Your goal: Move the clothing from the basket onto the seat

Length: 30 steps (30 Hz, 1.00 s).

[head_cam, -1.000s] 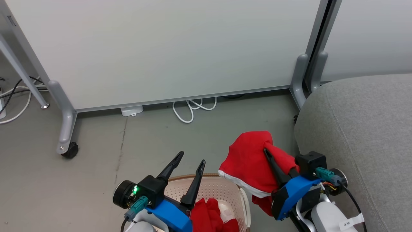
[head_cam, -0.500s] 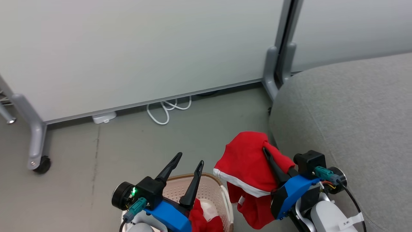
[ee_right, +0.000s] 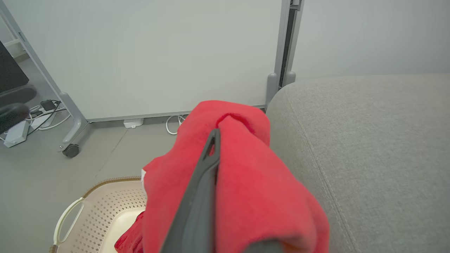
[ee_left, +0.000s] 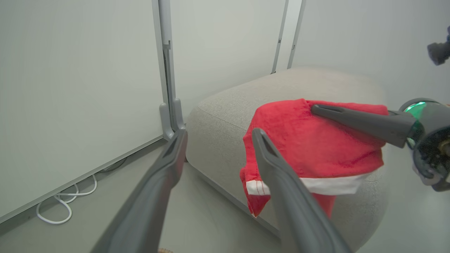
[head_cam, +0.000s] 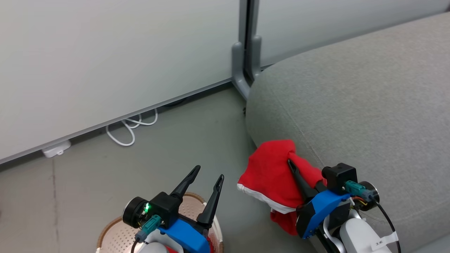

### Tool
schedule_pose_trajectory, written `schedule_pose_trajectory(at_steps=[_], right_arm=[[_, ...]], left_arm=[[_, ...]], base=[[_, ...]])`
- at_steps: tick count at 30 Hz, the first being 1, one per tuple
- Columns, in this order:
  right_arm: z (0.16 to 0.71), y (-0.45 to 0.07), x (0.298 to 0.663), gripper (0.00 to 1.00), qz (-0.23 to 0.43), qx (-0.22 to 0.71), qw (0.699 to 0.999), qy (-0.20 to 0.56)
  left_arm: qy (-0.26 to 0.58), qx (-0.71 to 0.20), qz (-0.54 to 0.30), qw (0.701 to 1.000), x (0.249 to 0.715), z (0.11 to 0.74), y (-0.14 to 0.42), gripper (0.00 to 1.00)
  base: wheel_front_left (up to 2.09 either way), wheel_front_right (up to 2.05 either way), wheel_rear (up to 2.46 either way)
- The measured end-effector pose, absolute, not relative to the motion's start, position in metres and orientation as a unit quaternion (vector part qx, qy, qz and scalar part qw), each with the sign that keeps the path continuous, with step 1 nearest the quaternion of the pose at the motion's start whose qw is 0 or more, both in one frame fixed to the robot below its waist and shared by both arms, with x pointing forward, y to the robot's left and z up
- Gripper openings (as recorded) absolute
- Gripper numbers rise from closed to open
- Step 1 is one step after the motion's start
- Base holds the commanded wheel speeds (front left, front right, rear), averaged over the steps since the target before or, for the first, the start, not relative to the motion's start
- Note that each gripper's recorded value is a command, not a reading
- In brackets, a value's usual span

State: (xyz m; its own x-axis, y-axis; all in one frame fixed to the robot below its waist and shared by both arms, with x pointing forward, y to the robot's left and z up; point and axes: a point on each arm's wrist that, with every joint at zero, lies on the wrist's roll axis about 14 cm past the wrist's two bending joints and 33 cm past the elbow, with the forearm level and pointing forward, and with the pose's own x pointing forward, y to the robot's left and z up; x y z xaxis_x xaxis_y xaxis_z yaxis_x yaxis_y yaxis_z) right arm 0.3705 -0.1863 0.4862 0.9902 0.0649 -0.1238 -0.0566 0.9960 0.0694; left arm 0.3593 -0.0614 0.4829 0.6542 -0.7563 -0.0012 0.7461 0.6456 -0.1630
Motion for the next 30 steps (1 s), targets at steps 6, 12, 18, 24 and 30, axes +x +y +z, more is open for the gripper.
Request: schedule_pose_trajectory(at_steps=[6,12,18,24,30], right_arm=[[0.484,-0.212,0.356,0.00,-0.009,0.037,0.997,0.064],[0.482,-0.232,0.341,0.00,-0.042,0.039,0.996,0.066],[0.482,-0.244,0.331,0.00,-0.063,0.042,0.995,0.065],[0.483,-0.248,0.328,0.00,-0.070,0.043,0.995,0.063],[0.482,-0.249,0.330,0.00,-0.072,0.045,0.994,0.065]], left_arm=[[0.040,-0.073,-0.450,0.889,0.355,0.480,-0.086,1.00],[0.044,-0.072,-0.482,0.872,0.348,0.479,-0.107,1.00],[0.044,-0.072,-0.500,0.862,0.343,0.480,-0.121,1.00],[0.045,-0.072,-0.506,0.858,0.340,0.480,-0.125,1.00],[0.047,-0.073,-0.505,0.859,0.340,0.478,-0.124,1.00]], base=[[0.00,0.00,0.00],[0.00,0.00,0.00],[0.00,0.00,0.00],[0.00,0.00,0.00],[0.00,0.00,0.00]])
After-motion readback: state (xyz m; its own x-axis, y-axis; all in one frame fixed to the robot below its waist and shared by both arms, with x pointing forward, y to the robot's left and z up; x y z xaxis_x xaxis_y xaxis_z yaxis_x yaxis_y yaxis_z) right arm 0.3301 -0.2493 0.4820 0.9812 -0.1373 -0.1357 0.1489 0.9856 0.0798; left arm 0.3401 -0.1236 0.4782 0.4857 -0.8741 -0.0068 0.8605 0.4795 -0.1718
